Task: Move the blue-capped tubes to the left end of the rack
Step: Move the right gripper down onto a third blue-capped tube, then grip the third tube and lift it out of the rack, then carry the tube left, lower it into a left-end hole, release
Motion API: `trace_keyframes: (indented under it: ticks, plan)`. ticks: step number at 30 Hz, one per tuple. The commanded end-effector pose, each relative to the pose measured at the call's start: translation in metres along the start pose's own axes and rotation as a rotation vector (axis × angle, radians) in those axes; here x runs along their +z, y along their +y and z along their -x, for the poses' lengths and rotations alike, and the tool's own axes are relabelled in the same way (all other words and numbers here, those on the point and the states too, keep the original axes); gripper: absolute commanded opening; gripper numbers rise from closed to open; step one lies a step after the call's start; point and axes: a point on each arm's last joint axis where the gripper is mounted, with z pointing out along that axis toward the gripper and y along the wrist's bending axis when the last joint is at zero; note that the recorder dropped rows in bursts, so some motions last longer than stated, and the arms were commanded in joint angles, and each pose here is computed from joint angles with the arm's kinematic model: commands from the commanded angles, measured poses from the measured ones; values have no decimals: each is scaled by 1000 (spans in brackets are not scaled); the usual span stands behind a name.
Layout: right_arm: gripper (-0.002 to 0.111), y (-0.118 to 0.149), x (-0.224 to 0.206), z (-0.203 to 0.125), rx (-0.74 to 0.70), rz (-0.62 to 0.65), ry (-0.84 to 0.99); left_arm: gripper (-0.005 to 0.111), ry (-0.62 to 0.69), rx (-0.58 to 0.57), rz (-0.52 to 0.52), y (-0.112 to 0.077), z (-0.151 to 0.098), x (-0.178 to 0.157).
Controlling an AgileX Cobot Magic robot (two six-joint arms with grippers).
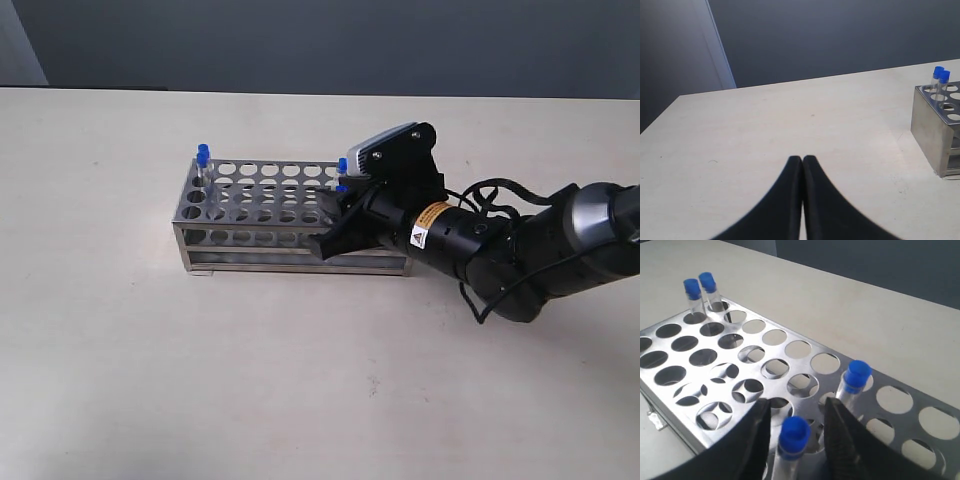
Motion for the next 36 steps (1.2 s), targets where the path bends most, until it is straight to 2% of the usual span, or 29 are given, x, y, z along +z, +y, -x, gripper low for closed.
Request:
trace_keyframes:
  ticks: [1, 6, 13, 18, 25, 31, 36]
  plan:
    - [30, -2, 0, 0, -3, -4, -1, 0, -12, -3, -8, 0, 2, 0]
    - [-1, -2, 0, 2, 1, -5, -15, 0, -12, -3, -8, 0, 2, 0]
    - [-1, -1, -4, 13, -9, -3, -44, 0, -12, -3, -8, 0, 2, 0]
    - [-1, 0, -18, 44, -51, -2, -139, 0, -12, -3, -8, 0, 2, 0]
    - [-1, 9, -20, 95, -157, 66, -210, 0, -12, -3, -8, 0, 2, 0]
    - [-1, 33, 1, 121, -201, 145, -262, 0, -12, -3, -8, 0, 2, 0]
    - [-1, 59, 27, 122, -222, 211, -259, 0, -12, -3, -8, 0, 2, 0]
